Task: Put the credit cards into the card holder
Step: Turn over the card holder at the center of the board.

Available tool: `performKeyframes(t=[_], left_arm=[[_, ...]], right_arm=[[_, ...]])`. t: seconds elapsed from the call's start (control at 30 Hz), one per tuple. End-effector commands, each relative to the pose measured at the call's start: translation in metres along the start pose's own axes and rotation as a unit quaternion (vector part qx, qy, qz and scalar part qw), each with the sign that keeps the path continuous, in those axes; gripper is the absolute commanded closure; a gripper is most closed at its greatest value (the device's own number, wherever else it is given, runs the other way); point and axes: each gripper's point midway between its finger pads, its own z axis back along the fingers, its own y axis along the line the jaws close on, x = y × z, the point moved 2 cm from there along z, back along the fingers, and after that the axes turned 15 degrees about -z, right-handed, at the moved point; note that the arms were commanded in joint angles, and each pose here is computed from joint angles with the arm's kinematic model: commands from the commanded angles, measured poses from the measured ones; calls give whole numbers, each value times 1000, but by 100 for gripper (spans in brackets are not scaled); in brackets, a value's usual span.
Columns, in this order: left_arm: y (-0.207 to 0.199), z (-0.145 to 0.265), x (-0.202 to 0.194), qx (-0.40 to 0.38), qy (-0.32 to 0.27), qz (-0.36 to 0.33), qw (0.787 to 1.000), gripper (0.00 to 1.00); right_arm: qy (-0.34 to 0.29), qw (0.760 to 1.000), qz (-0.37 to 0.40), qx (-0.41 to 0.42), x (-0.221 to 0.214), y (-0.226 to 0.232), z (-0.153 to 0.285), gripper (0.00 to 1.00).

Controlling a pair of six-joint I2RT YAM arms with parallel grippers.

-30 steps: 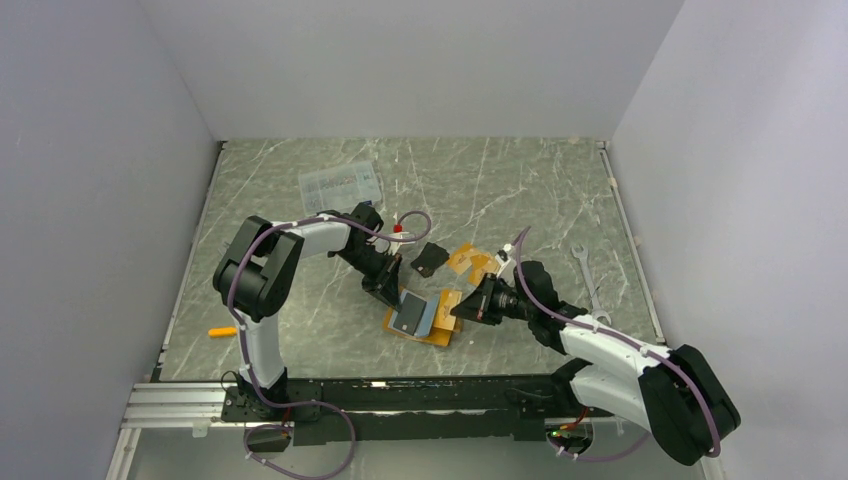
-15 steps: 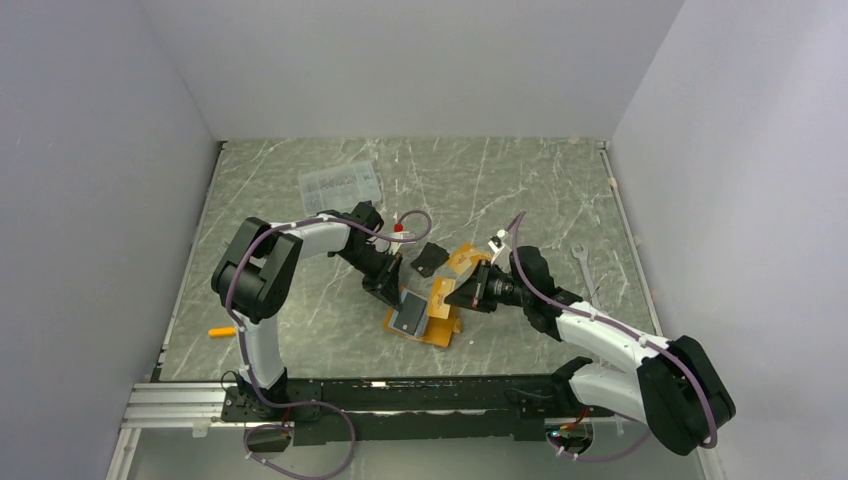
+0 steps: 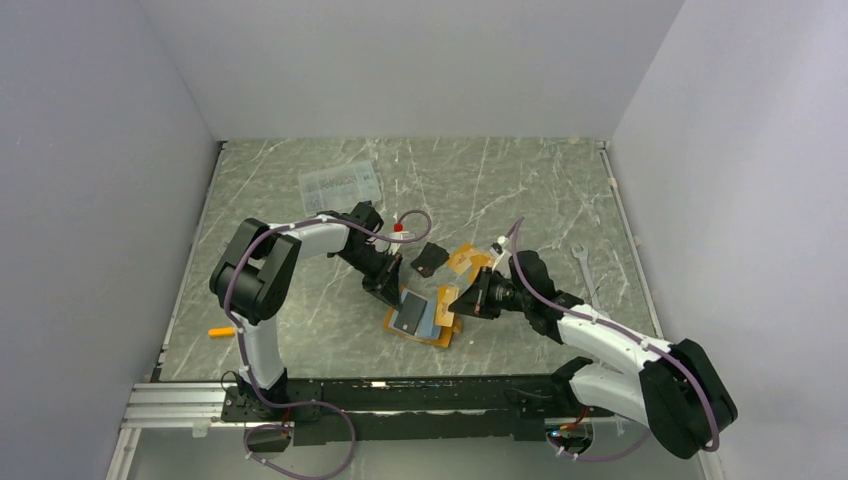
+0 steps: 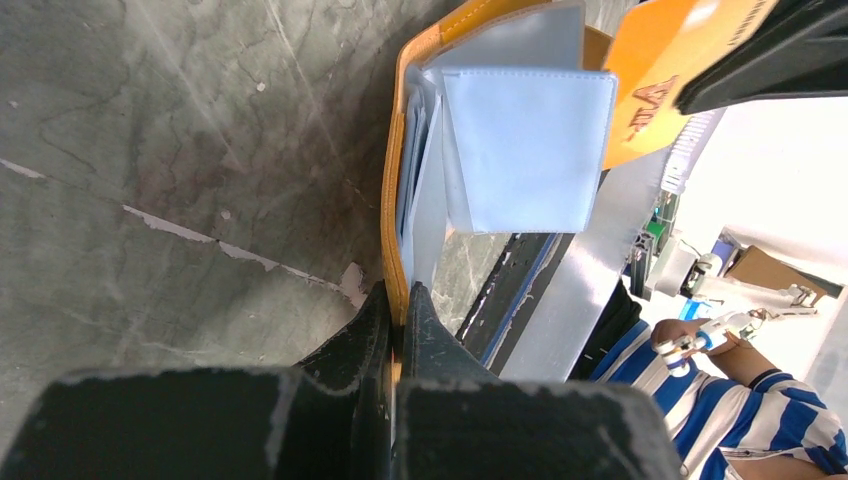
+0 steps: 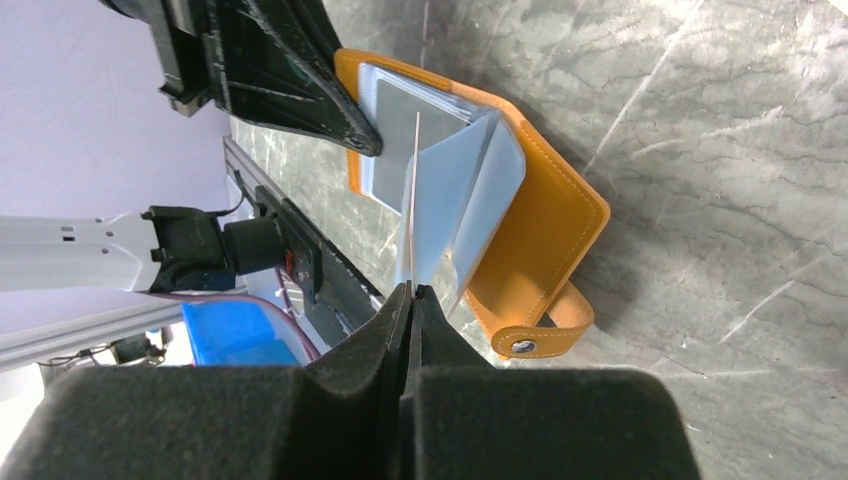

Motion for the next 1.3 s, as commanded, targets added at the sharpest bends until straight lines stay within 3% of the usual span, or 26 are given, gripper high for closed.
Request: performKeyframes(t=[0.0, 0.2, 0.4, 0.47, 0.63, 0.83, 1.07, 1.27], left_arm=[[-7, 6, 8, 3, -18, -37, 999, 99], [-7, 6, 8, 3, -19, -39, 999, 99], [-6, 4, 8, 2, -18, -33, 999, 99], [-5, 3, 8, -4, -17, -28, 999, 93], [-4, 6, 10, -24, -33, -2, 999, 62], [5, 22, 11, -61, -83, 49, 993, 55], [4, 19, 13, -88, -85, 57, 991, 57], [17, 0, 4, -48, -50, 70, 995, 80]], right_arm=[[8, 1000, 3, 15, -4, 4, -9, 100], [-1, 1000, 17, 11, -1, 12, -5, 100], [27, 999, 29, 21, -10, 21, -25, 100], [35, 999, 34, 17, -11, 21, -33, 100], [50, 998, 32, 13, -11, 15, -47, 100], [58, 998, 25, 0, -14, 1, -53, 100], [77, 997, 15, 1, -18, -8, -62, 100], [89, 996, 8, 7, -26, -16, -59, 100]])
